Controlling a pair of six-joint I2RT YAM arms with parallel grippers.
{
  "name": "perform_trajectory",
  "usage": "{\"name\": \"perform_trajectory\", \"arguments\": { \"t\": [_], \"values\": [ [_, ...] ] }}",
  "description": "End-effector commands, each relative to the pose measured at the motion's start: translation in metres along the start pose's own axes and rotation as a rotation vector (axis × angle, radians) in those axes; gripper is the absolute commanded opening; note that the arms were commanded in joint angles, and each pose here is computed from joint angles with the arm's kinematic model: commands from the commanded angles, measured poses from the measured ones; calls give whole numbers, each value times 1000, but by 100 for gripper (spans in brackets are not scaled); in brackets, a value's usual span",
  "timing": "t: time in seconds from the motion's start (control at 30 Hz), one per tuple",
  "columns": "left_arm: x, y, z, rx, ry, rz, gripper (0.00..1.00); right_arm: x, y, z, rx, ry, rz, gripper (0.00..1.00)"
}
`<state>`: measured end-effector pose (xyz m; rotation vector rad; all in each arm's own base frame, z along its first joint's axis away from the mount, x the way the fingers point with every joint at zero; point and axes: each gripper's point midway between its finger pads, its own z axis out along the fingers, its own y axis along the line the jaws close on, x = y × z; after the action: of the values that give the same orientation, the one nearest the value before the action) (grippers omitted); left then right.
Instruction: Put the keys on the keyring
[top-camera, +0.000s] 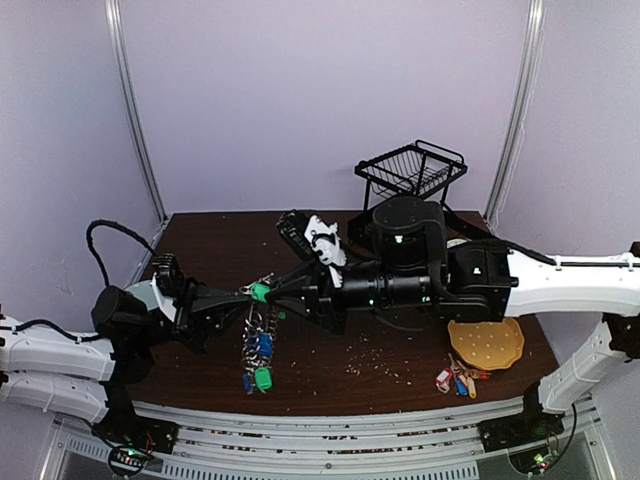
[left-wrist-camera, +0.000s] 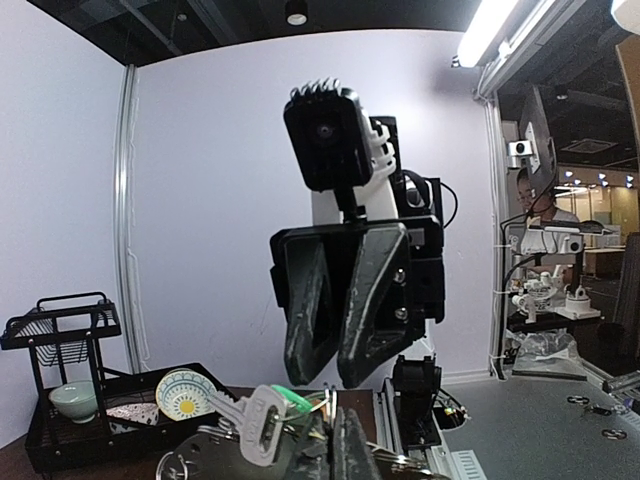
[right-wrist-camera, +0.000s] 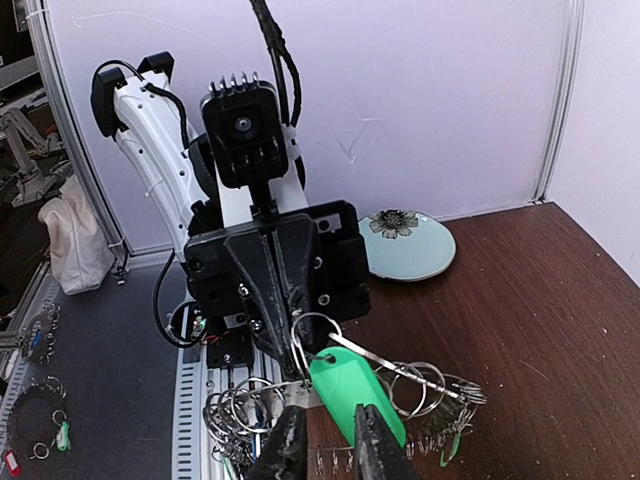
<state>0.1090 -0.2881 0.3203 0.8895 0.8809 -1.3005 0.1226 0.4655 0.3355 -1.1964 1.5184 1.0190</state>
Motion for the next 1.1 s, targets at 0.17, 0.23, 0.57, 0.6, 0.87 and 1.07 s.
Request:
{"name": "perform_trajectory", "arguments": {
  "t": [0.17,0.23,0.57,0.6,0.87,1.07],
  "values": [
    [-27,-4,2,7,-89,83,0,-11,9,7,-53,-32,-11,18],
    [-27,-3,3,7,-88,84,0,-10,13,8,-74,-28,-14,18],
    [-25,-5,2,19,-82,87,0,-18,13,14,-79,-41,-42,18],
    [-25,-5,2,19,-83,87,0,-18,13,15,-78,-39,-43,18],
    [-25,-7,1,21,-82,92,0,-16,13,18,-83,-29,-57,8],
    [-26,-7,1,20,-83,93,0,-13,14,20,-89,-10,-66,3]
  ]
}}
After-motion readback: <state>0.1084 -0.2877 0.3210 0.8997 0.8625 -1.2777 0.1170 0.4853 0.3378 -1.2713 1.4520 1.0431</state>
